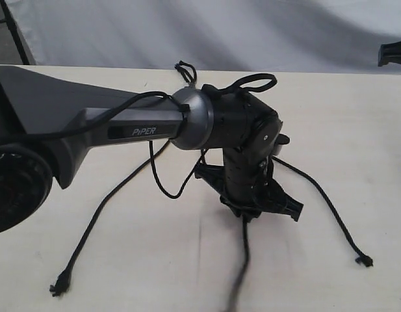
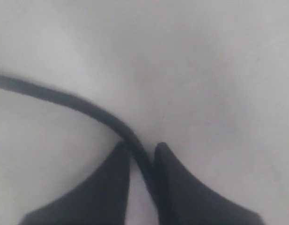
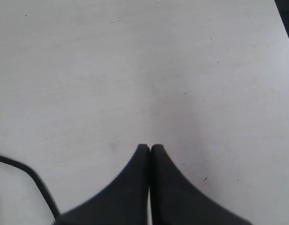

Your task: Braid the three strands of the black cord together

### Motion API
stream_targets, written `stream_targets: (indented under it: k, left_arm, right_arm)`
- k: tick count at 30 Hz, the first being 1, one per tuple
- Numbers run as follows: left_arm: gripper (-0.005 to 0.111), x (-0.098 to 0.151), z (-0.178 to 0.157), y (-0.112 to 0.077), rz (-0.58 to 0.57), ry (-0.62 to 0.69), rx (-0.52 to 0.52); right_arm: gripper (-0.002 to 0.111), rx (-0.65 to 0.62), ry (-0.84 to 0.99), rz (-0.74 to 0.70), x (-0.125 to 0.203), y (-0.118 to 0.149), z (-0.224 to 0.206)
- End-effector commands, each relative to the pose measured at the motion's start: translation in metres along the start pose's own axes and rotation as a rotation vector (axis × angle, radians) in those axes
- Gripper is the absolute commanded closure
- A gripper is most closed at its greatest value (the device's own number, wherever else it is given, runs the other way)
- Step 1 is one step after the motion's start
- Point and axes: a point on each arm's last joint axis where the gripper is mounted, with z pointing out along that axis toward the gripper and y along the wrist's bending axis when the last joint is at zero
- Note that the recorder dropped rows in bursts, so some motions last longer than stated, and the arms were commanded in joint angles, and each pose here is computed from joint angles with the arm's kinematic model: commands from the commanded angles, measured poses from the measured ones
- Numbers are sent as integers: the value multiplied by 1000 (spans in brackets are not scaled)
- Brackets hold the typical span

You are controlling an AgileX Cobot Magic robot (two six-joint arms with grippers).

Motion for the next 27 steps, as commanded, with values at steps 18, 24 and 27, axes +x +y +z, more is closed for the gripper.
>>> stream_targets:
  k: [18,24,27]
  left_arm:
    - [107,13,-116,148,1,-42,-697]
    - [107,60,-49,222,-124,35,-571]
    - [107,79,-27,222,-112,31,-489]
  right_arm:
    - [108,-7,-23,-11,-2,0,1]
    - [108,-10,-28,-11,-2,1,1]
    - [108,-14,-36,-11,-3,1,1]
